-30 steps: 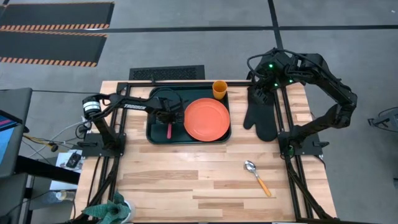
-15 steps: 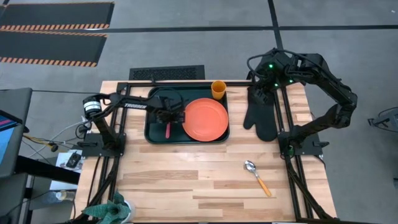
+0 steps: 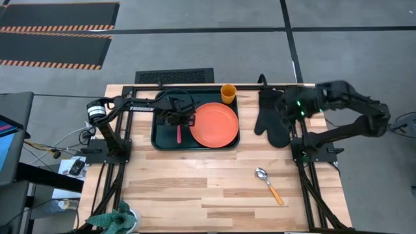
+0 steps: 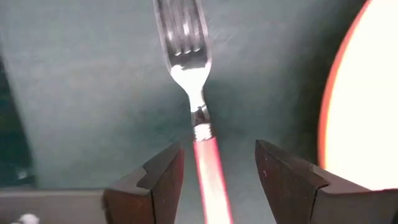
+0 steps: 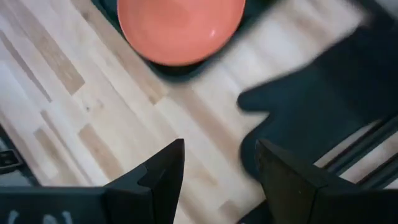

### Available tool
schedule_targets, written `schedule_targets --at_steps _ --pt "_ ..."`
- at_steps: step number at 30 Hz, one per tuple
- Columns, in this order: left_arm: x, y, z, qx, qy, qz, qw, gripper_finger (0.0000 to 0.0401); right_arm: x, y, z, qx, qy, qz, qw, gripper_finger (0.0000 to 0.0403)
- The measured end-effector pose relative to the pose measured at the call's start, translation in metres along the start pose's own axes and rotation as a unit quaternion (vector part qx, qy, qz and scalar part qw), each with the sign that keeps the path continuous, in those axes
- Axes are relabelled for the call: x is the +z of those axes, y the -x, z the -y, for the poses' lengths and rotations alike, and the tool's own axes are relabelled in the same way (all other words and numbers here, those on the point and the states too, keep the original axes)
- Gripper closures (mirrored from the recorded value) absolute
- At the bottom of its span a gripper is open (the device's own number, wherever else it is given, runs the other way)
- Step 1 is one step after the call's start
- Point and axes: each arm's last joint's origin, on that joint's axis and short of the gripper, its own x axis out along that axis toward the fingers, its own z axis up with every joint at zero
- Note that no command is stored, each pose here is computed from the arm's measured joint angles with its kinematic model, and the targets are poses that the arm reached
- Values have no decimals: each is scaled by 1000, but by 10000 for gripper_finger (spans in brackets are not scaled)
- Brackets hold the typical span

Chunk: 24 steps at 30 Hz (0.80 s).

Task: Pick and place plate/cup/fork/spoon on tray
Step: Put the yellow spoon on the black tray to the left of the pink fork

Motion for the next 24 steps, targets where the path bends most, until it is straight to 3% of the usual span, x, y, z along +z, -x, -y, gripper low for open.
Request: schedule_targets --at_steps 6,11,16,21,24 --pt "-7 24 17 -9 -42 7 999 216 -55 -42 -1 53 -82 -32 995 182" --pt "-13 57 38 -21 -67 50 996 216 -95 -89 -15 87 -104 -74 988 182" --pt "-20 91 59 -72 -91 78 990 217 -131 -131 -26 33 -89 -128 987 182" --pt "-30 122 74 -118 -103 107 982 217 -154 -151 -40 -17 -57 -155 986 182" --pt "-36 138 81 -144 -110 121 976 217 -164 -161 -53 -20 -37 -160 986 182"
